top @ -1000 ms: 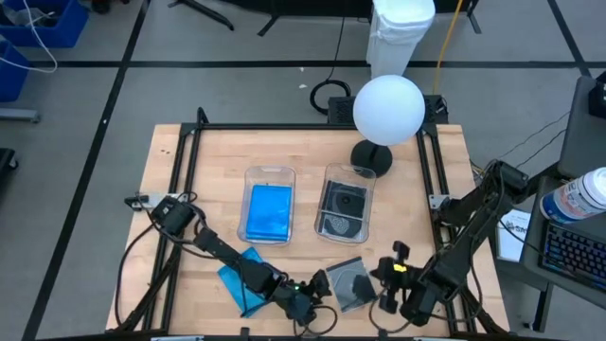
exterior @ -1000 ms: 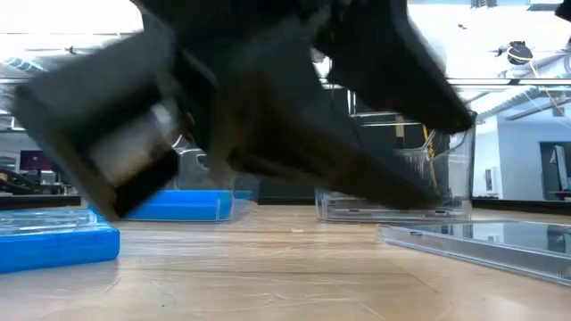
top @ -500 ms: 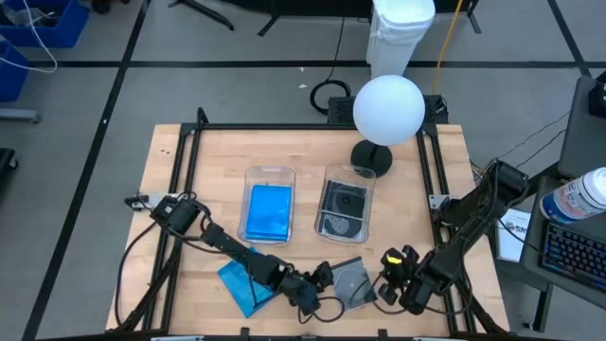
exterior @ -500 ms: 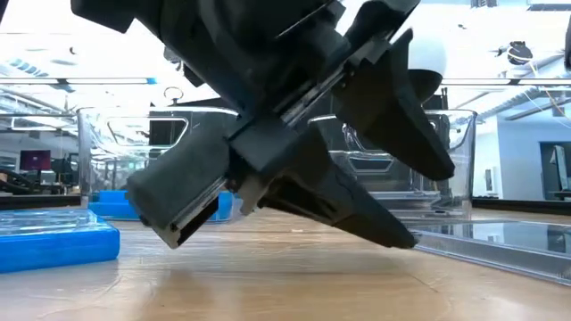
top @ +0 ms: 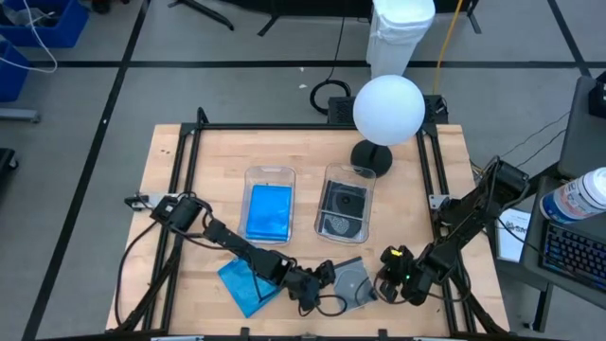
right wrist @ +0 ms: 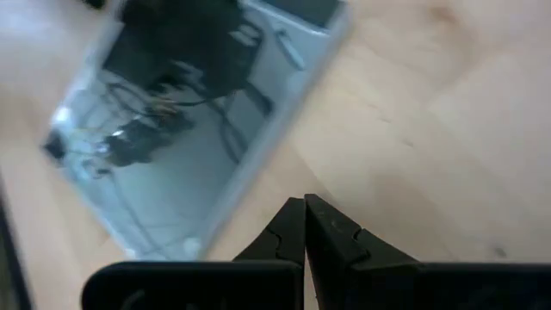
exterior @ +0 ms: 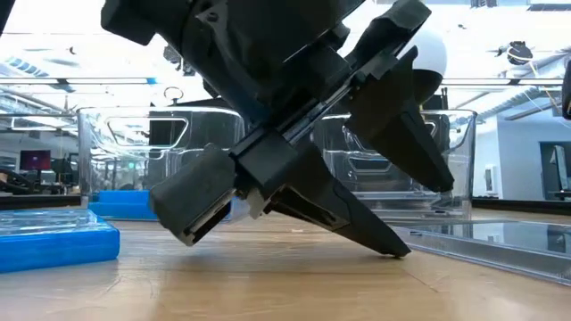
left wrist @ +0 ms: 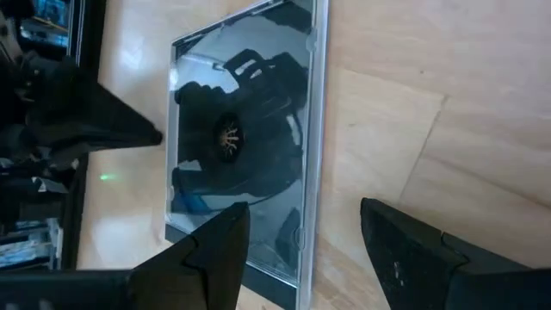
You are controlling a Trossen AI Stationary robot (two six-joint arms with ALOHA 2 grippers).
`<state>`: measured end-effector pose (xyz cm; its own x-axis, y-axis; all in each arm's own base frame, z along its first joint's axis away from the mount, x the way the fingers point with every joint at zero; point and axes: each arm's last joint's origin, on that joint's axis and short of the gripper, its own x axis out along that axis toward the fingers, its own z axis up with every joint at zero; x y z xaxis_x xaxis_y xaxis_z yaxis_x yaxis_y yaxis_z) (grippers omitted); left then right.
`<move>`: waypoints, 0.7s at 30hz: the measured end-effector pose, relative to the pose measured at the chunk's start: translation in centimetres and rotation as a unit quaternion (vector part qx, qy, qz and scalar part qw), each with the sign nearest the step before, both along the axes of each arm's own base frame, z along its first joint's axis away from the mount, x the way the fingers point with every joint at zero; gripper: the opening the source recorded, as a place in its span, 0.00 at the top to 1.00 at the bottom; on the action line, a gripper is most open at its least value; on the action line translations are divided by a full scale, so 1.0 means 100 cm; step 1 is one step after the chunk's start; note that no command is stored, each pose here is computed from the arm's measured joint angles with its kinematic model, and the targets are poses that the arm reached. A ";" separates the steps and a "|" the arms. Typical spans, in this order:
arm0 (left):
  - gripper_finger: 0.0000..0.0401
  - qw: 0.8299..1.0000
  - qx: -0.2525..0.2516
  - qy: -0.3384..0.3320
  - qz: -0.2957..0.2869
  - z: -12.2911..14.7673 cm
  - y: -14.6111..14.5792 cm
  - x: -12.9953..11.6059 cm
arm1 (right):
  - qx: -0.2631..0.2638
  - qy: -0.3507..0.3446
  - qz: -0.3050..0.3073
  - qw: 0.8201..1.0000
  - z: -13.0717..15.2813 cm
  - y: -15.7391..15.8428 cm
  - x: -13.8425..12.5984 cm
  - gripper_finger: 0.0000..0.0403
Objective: Pick & place jewel cases by type
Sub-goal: Put the black CD case into the right transparent bin
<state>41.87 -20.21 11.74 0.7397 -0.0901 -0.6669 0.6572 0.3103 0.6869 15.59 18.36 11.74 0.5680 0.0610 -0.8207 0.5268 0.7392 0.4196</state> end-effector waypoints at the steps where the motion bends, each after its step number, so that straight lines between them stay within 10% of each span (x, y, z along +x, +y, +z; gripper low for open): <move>1: 0.43 1.000 -0.002 0.001 -0.001 0.000 0.000 0.000 | 0.004 -0.010 0.005 1.000 -0.002 0.000 0.001 1.00; 21: 0.43 0.994 -0.009 -0.076 0.076 -0.013 0.010 0.021 | 0.000 -0.110 0.056 0.992 -0.007 -0.012 0.014 1.00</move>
<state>43.96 -19.19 10.45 0.8378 0.0193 -0.5456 0.4908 0.4112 0.7681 17.02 17.18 11.02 0.7235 0.1344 -0.6771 0.3364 0.7879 0.5158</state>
